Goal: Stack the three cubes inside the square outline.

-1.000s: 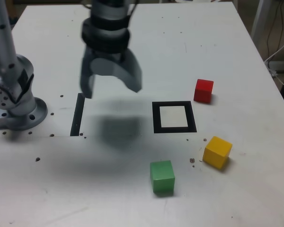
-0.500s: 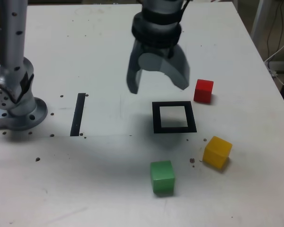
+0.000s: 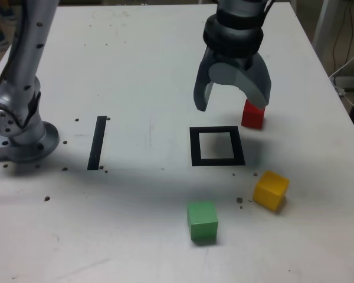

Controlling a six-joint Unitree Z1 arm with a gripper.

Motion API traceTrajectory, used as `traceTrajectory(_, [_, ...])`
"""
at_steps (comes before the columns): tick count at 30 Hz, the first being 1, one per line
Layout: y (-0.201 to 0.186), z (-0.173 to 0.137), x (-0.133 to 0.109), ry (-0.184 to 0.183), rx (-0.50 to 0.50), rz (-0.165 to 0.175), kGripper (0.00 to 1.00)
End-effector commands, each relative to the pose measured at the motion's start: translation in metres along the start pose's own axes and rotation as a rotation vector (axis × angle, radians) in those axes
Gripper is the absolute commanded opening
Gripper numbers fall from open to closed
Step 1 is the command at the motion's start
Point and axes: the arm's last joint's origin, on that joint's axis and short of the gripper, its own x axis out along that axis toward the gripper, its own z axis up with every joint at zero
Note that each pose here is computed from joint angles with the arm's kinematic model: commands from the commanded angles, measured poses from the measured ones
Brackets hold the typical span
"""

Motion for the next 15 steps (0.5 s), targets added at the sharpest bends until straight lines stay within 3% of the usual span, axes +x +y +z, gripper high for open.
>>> traceTrajectory(1, [0.011, 0.005, 0.005, 0.001, 0.001, 0.002, 0.99])
traceTrajectory(15, [0.059, 0.037, 0.033, -0.006, 0.02, -0.018, 0.96])
